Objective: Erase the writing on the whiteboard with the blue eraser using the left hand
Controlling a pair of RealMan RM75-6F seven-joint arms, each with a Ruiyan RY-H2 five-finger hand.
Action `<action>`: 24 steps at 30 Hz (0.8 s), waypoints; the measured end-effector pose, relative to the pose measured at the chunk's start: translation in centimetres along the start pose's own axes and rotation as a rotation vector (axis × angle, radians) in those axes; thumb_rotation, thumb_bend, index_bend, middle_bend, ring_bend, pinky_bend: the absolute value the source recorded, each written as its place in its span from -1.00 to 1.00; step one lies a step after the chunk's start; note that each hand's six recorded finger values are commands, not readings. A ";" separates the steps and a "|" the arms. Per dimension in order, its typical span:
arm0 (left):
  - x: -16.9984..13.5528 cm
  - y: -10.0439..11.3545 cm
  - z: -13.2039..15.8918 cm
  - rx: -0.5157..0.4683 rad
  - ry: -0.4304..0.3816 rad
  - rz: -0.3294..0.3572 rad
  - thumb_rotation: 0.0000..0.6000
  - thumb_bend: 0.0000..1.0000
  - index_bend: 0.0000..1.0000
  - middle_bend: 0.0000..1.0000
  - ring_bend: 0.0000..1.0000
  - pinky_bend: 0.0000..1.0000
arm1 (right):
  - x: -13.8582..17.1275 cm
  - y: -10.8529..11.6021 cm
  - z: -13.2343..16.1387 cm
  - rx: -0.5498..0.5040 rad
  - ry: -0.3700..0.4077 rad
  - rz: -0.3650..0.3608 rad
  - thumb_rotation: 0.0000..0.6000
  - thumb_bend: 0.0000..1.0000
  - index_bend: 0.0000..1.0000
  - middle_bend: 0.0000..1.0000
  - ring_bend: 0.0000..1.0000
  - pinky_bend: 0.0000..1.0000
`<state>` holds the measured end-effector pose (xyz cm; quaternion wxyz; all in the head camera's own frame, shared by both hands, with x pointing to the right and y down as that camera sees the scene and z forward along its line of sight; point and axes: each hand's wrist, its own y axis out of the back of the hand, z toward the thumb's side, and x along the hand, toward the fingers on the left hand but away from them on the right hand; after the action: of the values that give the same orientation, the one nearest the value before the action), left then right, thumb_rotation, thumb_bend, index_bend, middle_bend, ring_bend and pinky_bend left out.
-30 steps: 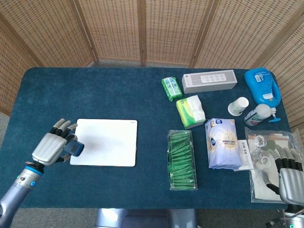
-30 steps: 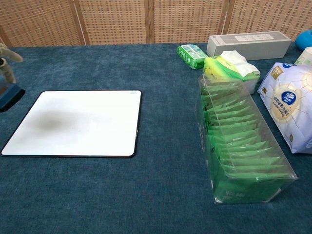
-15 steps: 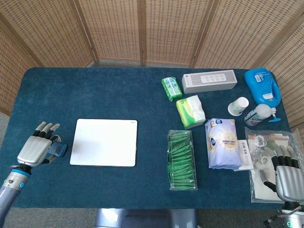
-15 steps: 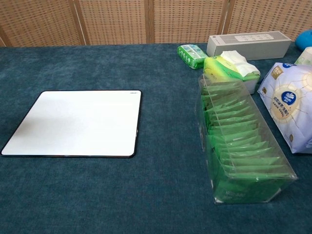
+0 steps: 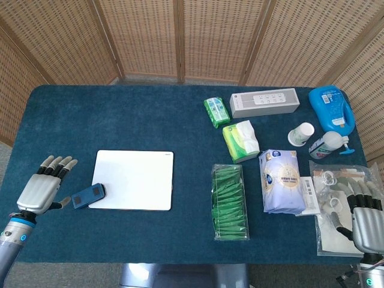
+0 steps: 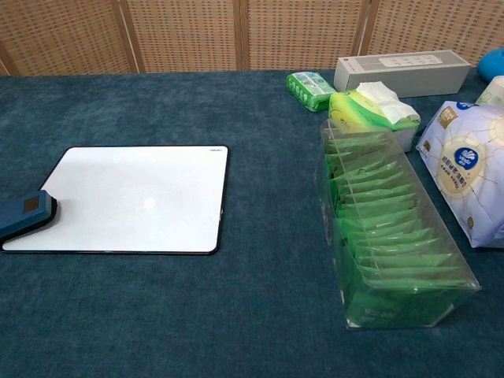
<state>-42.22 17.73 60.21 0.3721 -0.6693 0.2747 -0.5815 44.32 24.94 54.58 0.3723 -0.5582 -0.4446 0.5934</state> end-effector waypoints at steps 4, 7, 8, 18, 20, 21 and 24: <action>-1.1 1.0 -0.4 -0.059 0.016 0.053 1.00 -0.39 -0.86 -1.00 -1.00 -1.00 | -1.0 1.0 0.5 0.027 0.028 -0.030 1.00 -0.30 -0.66 -0.78 -1.00 -0.88; -2.4 1.7 -0.9 -0.105 0.033 0.103 1.00 -0.39 -0.82 -1.00 -1.00 -1.00 | -1.7 1.4 0.9 0.045 0.046 -0.041 1.00 -0.30 -0.66 -0.78 -1.00 -0.88; -3.0 2.0 -1.2 -0.126 0.041 0.122 1.00 -0.39 -0.81 -1.00 -1.00 -1.00 | -1.8 1.5 1.1 0.051 0.051 -0.043 1.00 -0.30 -0.66 -0.78 -1.00 -0.88; -8.5 3.0 -3.5 -0.180 0.131 0.215 1.00 -0.39 -0.73 -0.97 -1.00 -1.00 | -3.3 1.5 2.3 0.107 0.066 -0.027 1.00 -0.30 -0.65 -0.80 -1.00 -0.88; -9.6 3.0 -4.0 -0.180 0.151 0.225 1.00 -0.39 -0.72 -0.95 -1.00 -1.00 | -3.5 1.4 2.7 0.115 0.074 -0.019 1.00 -0.30 -0.65 -0.80 -1.00 -0.88; -10.1 3.0 -4.2 -0.180 0.160 0.229 1.00 -0.39 -0.72 -0.94 -1.00 -1.00 | -3.5 1.3 2.8 0.118 0.076 -0.017 1.00 -0.30 -0.65 -0.80 -1.00 -0.88; -11.5 2.8 -4.9 -0.190 0.187 0.244 1.00 -0.39 -0.69 -0.93 -1.00 -1.00 | -3.5 1.2 3.0 0.125 0.077 -0.014 1.00 -0.30 -0.65 -0.82 -1.00 -0.88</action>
<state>-48.81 24.45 51.50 0.3478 -0.6061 0.4407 -0.5634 41.72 20.92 54.54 0.4272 -0.5533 -0.3959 0.5955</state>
